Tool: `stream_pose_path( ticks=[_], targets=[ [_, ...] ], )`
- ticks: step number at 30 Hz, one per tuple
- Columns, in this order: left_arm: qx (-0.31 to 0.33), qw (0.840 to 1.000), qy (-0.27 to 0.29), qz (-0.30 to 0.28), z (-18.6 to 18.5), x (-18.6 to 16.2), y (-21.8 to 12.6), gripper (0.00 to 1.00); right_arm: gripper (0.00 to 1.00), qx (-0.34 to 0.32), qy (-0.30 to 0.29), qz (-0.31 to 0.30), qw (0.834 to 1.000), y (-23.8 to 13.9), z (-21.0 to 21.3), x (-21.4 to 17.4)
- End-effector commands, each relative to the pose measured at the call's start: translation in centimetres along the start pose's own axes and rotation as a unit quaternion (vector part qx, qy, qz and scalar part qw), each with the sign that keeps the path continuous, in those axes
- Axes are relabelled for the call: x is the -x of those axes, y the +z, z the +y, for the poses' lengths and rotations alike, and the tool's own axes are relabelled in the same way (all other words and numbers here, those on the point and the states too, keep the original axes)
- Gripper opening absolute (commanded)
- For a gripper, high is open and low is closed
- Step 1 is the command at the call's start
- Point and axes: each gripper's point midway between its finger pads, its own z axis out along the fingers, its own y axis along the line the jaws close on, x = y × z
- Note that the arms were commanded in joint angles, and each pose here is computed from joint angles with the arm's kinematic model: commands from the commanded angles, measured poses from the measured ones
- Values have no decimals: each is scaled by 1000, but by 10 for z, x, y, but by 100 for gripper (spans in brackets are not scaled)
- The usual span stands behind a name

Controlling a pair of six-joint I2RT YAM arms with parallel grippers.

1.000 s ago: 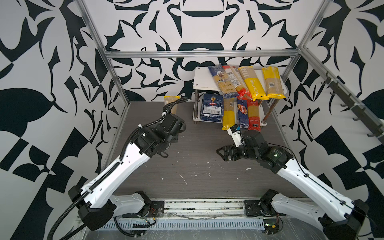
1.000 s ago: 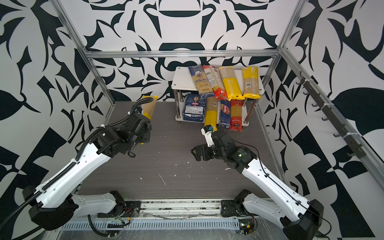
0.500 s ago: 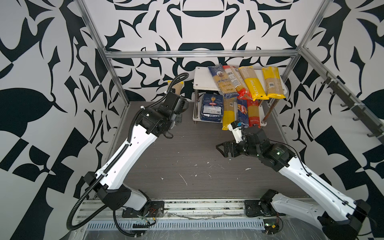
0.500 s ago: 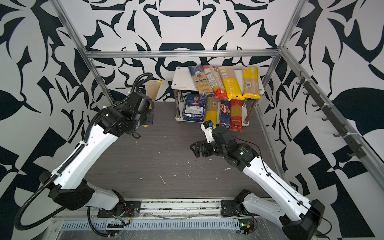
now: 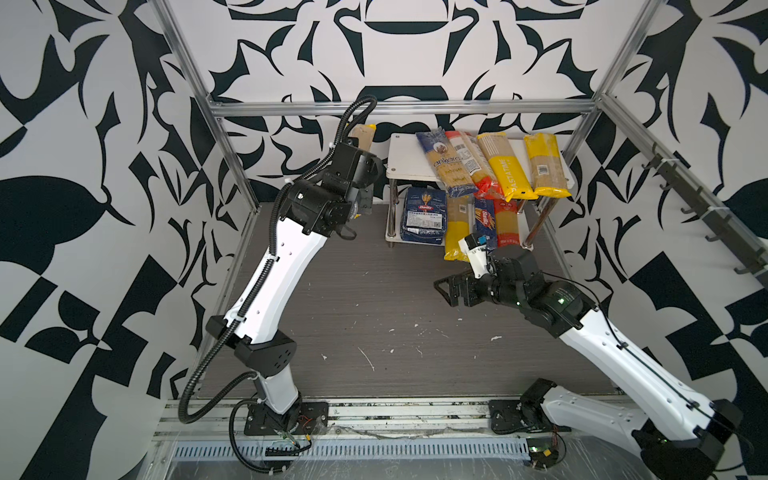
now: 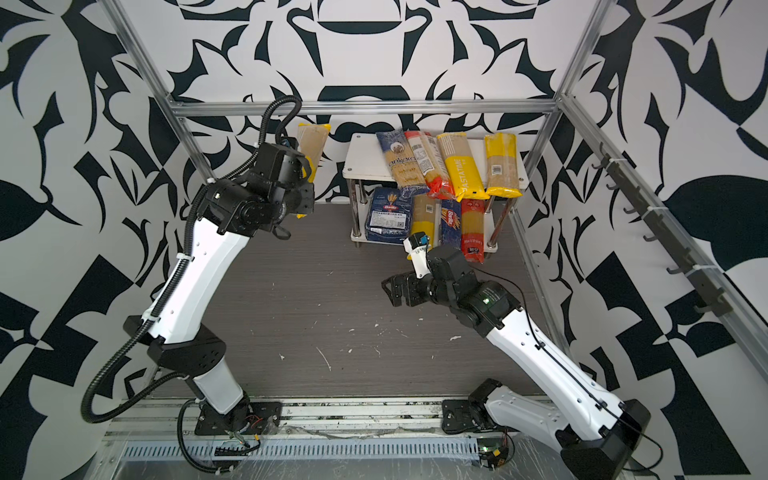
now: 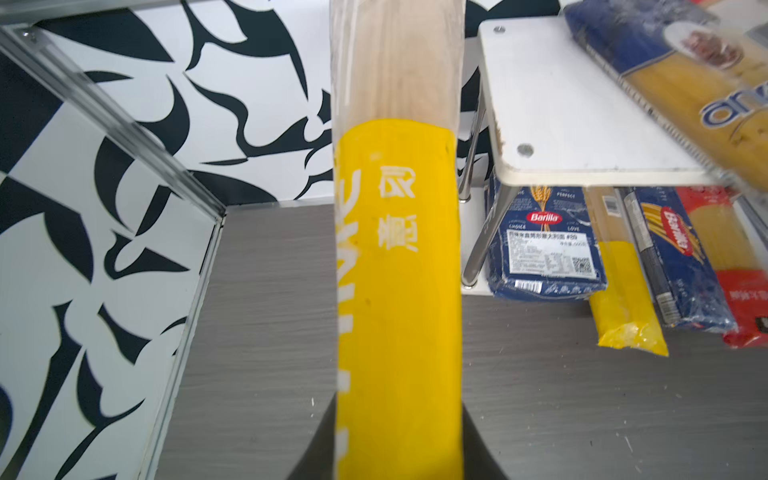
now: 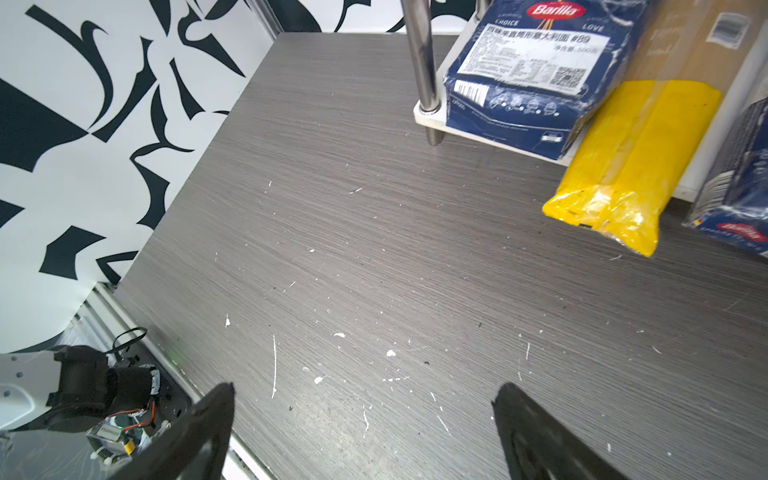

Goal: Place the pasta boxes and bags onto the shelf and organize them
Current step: 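Carry the Pastatime bag to the top tier beside the Ankara bag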

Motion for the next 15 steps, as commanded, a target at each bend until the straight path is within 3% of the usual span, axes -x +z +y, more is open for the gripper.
stream_pose_path(
  ticks=[1, 15],
  targets=[
    [-20, 997, -30, -65, -5, 41, -11, 0, 100, -2, -8, -33, 999, -11, 1, 21],
    [-120, 984, -78, -104, -60, 70, 19, 0, 100, -11, 13, -39, 999, -11, -14, 22]
  ],
)
